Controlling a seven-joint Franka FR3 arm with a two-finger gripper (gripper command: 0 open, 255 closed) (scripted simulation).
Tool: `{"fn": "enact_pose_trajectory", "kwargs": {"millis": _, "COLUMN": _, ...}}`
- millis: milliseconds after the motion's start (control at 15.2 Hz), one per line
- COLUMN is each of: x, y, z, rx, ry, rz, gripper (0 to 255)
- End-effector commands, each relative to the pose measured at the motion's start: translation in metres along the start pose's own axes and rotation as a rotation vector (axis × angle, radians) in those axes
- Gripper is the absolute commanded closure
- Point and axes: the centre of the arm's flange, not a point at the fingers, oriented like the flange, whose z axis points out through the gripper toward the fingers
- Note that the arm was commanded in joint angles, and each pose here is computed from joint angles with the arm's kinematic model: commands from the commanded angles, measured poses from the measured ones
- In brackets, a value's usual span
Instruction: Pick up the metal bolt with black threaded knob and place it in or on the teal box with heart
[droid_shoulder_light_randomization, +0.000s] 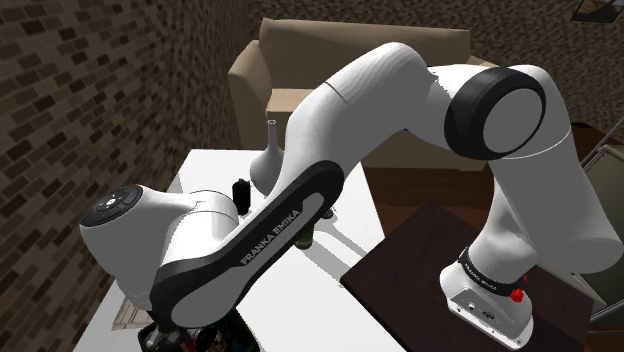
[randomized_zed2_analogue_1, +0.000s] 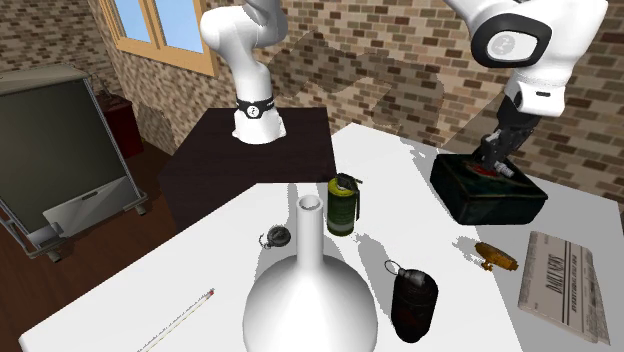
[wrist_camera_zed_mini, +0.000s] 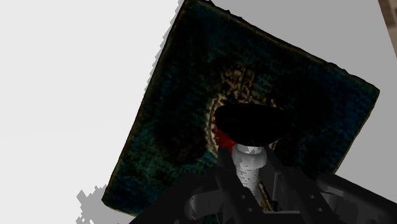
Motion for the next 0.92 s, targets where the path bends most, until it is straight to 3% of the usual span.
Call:
{"fn": "enact_pose_trajectory", "kwargs": {"millis": 0, "x": 0.000, "y": 0.000, "z": 0.000, "rx": 0.000, "ry": 0.000, "rz": 0.000, "gripper": 255}}
{"fn": "enact_pose_trajectory", "kwargs": {"millis": 132, "x": 0.000, "y": 0.000, "z": 0.000, "rx": 0.000, "ry": 0.000, "rz": 0.000, "gripper": 255}}
{"fn": "enact_pose_trajectory", "kwargs": {"millis": 198, "x": 0.000, "y": 0.000, "z": 0.000, "rx": 0.000, "ry": 0.000, "rz": 0.000, "gripper": 0}}
{"fn": "enact_pose_trajectory", "kwargs": {"millis": 528, "x": 0.000, "y": 0.000, "z": 0.000, "rx": 0.000, "ry": 0.000, "rz": 0.000, "gripper": 0}}
{"fn": "enact_pose_trajectory", "kwargs": {"millis": 792, "x": 0.000, "y": 0.000, "z": -0.050, "rx": 0.000, "ry": 0.000, "rz": 0.000, "gripper": 0}}
{"fn": "enact_pose_trajectory", "kwargs": {"millis": 858, "x": 0.000, "y": 0.000, "z": -0.050, "rx": 0.000, "ry": 0.000, "rz": 0.000, "gripper": 0}}
